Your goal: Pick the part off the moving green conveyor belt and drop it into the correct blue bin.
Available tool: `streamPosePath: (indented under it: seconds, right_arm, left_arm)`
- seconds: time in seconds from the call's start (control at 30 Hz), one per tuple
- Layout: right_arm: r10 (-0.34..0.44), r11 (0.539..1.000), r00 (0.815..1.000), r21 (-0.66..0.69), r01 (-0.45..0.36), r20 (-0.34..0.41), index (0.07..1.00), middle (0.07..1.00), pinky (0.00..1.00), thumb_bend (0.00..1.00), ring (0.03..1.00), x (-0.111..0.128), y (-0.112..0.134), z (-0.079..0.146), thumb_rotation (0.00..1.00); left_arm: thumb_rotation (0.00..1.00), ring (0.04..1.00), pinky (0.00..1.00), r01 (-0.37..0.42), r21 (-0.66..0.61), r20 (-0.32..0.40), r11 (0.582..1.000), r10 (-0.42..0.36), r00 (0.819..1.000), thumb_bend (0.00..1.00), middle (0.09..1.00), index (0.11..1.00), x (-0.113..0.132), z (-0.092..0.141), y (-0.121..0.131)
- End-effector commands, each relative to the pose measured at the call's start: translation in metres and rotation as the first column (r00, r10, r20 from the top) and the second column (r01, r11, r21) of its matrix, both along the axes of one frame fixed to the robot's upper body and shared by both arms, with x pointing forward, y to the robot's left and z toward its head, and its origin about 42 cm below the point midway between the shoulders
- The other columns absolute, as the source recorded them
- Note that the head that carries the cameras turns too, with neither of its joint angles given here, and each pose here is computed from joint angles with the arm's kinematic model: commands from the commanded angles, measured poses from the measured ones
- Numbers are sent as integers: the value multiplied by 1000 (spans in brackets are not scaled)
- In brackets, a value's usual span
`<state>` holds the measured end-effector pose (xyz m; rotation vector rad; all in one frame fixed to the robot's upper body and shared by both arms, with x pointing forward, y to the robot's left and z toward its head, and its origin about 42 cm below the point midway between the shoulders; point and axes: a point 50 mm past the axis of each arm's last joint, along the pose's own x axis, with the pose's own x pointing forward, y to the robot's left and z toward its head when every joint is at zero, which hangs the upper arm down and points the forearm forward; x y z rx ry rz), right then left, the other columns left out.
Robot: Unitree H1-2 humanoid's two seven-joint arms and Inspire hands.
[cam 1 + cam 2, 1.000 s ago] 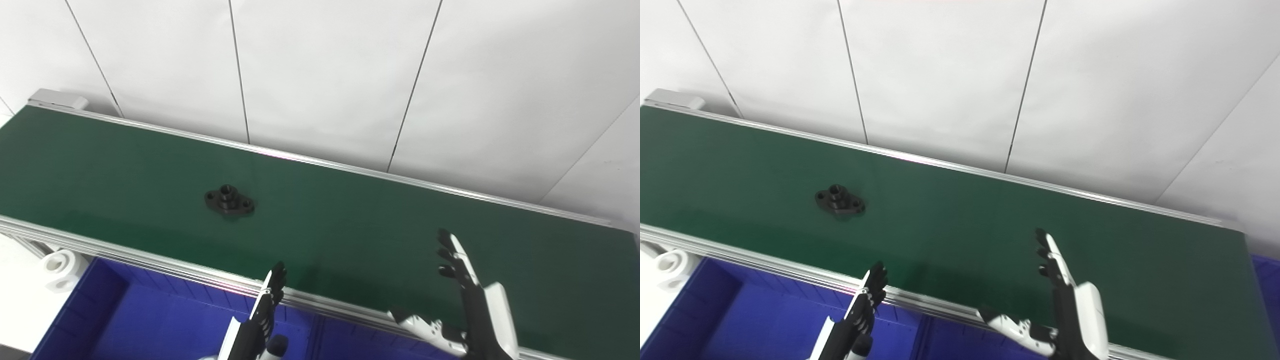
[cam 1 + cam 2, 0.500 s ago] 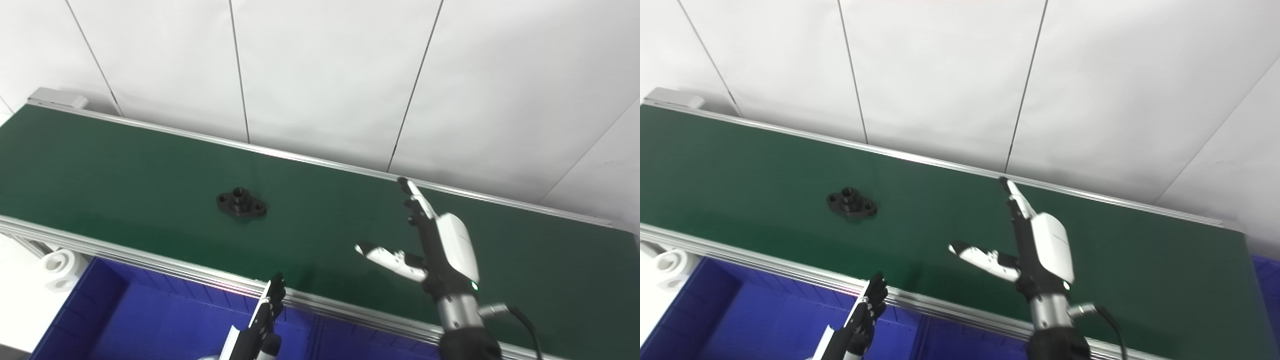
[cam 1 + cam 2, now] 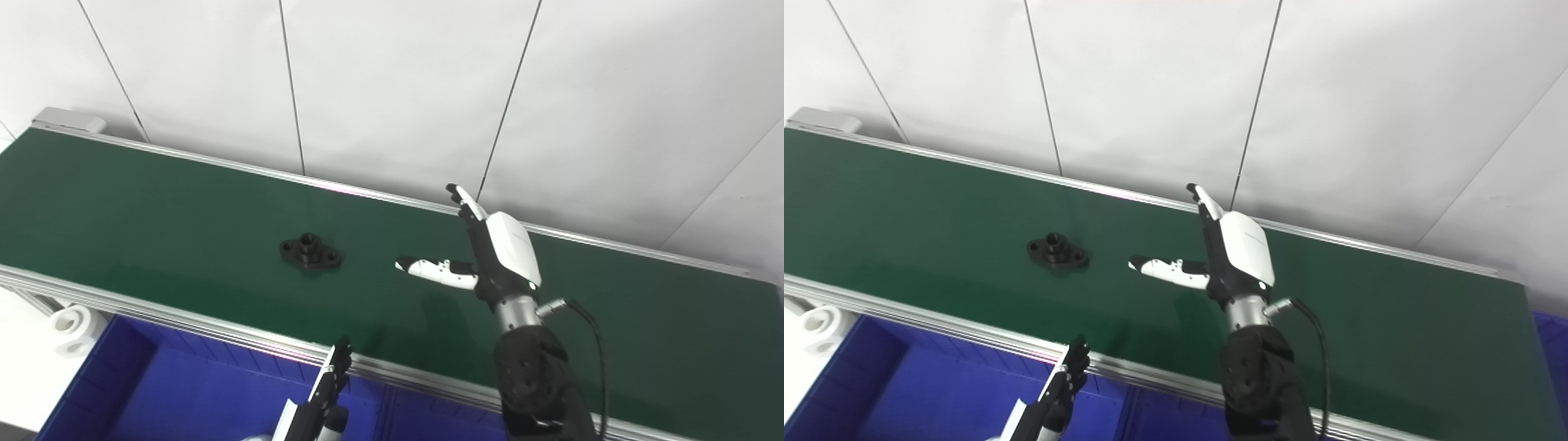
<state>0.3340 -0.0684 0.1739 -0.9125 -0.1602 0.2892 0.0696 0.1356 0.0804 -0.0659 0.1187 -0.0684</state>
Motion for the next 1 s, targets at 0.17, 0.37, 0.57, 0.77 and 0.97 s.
streamPosePath:
  seconds: [0.17, 0.37, 0.57, 0.77, 0.97]
  right_arm:
    - [72, 988, 992, -145, -56, 108, 927, 863, 733, 1000, 800, 23, 39, 11, 694]
    - [114, 969, 988, -231, -86, 108, 896, 848, 711, 1000, 768, 37, 60, 4, 651]
    - [138, 966, 988, -230, -119, 66, 886, 854, 624, 1000, 698, 45, 75, -4, 624]
    - [152, 962, 988, -236, -140, 33, 887, 845, 556, 1000, 701, 50, 89, -12, 602]
    - [177, 951, 984, -261, -166, 18, 798, 644, 399, 976, 511, 56, 105, -19, 569]
  left_arm:
    - [969, 1000, 1000, 1, -72, 46, 997, 2, 999, 667, 1000, 1000, -4, 11, -23]
    - [981, 1000, 1000, 32, -64, 59, 997, -28, 998, 674, 1000, 1000, -8, 13, -29]
    - [943, 1000, 1000, 41, -100, 41, 994, -37, 998, 699, 1000, 1000, -12, 19, -36]
    - [978, 1000, 1000, 56, -57, 36, 997, -54, 998, 754, 1000, 1000, -14, 23, -40]
    - [977, 988, 1000, 56, -49, 31, 997, -55, 998, 803, 1000, 1000, -16, 27, -46]
